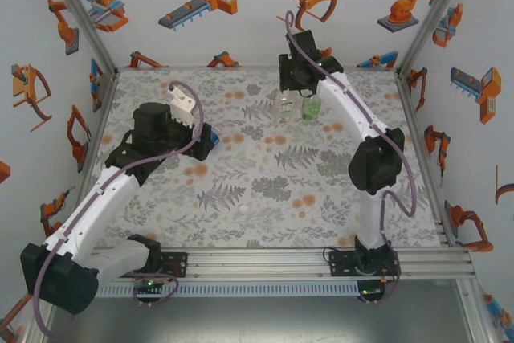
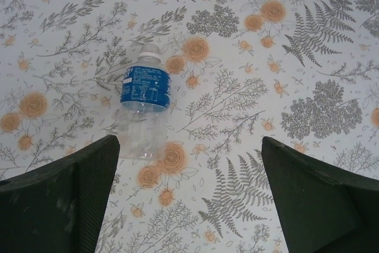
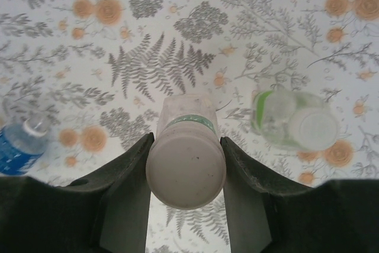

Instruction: Screw on the bottle caps

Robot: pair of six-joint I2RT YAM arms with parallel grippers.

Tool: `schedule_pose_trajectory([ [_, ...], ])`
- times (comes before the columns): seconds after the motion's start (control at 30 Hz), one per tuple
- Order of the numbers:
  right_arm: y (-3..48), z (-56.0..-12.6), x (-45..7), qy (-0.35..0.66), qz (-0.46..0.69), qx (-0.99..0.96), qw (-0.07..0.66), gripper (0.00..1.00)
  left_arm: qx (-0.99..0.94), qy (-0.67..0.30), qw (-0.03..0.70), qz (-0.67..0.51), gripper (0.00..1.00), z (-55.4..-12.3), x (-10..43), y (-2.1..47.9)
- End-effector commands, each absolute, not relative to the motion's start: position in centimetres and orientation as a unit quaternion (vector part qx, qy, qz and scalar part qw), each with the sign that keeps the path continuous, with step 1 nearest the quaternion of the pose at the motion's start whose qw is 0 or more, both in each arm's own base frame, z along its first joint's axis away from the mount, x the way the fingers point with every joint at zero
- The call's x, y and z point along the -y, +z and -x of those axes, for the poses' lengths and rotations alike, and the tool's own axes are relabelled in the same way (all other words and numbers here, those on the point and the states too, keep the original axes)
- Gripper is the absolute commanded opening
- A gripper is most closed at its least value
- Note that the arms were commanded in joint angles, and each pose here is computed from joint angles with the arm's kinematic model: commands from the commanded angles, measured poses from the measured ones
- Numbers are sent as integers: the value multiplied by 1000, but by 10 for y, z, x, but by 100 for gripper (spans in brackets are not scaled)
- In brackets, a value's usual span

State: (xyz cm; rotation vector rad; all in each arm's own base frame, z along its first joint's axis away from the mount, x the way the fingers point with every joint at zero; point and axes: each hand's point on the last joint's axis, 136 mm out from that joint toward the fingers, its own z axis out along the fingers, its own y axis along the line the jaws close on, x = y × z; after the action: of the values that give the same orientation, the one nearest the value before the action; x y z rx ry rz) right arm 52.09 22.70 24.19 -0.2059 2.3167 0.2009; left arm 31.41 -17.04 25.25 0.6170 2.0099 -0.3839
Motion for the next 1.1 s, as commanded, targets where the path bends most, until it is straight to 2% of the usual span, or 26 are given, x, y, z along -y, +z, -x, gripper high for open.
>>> schedule_pose_trajectory([
  [0.0,248,-527,-216,36,104,-912,395,24,-823,-175,484,-239,97,-319,173,259],
  [0.27,228,-539,-215,32,96,-918,383,26,-822,-183,480,-245,97,-319,176,256],
  [0.43,214,-542,-211,19,91,-923,374,31,-823,-181,478,-250,97,-318,176,255],
  [0.63,208,-541,-211,19,92,-925,369,48,-824,-184,473,-251,97,-318,177,252],
  [0.83,227,-539,-208,22,91,-918,385,60,-836,-169,463,-243,97,-323,173,244],
  [1.07,274,-526,-204,35,89,-906,413,63,-858,-148,432,-234,97,-330,169,227],
])
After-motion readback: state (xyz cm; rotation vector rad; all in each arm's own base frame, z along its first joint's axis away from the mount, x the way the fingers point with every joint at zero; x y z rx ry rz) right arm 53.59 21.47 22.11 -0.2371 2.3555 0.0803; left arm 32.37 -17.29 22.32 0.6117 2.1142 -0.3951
